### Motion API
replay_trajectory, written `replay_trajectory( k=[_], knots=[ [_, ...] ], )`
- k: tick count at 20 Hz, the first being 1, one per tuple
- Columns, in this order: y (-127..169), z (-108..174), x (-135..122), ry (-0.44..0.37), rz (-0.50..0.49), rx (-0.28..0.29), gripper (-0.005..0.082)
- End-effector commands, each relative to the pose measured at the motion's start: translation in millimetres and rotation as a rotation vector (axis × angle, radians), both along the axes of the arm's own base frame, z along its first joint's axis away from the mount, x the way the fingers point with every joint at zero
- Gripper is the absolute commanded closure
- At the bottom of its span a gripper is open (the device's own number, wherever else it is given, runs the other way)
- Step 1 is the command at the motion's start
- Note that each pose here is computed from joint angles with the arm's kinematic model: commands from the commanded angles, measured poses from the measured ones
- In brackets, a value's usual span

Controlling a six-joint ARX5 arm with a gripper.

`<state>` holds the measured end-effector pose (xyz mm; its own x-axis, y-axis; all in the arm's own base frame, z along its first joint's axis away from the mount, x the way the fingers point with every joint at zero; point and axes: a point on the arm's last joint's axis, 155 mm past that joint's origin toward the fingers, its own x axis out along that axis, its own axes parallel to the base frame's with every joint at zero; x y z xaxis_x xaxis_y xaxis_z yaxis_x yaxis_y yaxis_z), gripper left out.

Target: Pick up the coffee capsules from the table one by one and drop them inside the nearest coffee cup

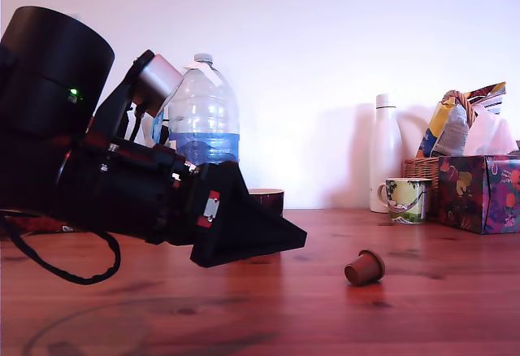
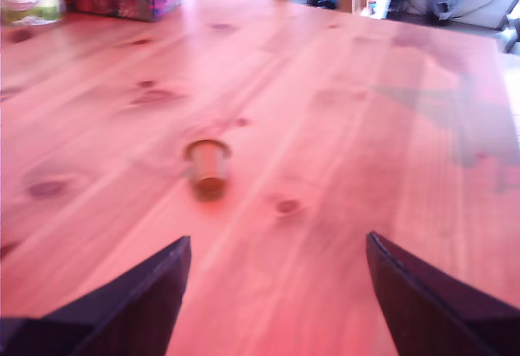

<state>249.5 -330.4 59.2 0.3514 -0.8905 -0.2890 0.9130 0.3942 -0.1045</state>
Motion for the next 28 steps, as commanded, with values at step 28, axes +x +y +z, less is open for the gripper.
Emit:
replay_trajectory(
  k=[28],
  knots=[
    [-87.0, -21.4, 49.2, 0.013, -0.025, 0.072, 0.0151]
  ],
)
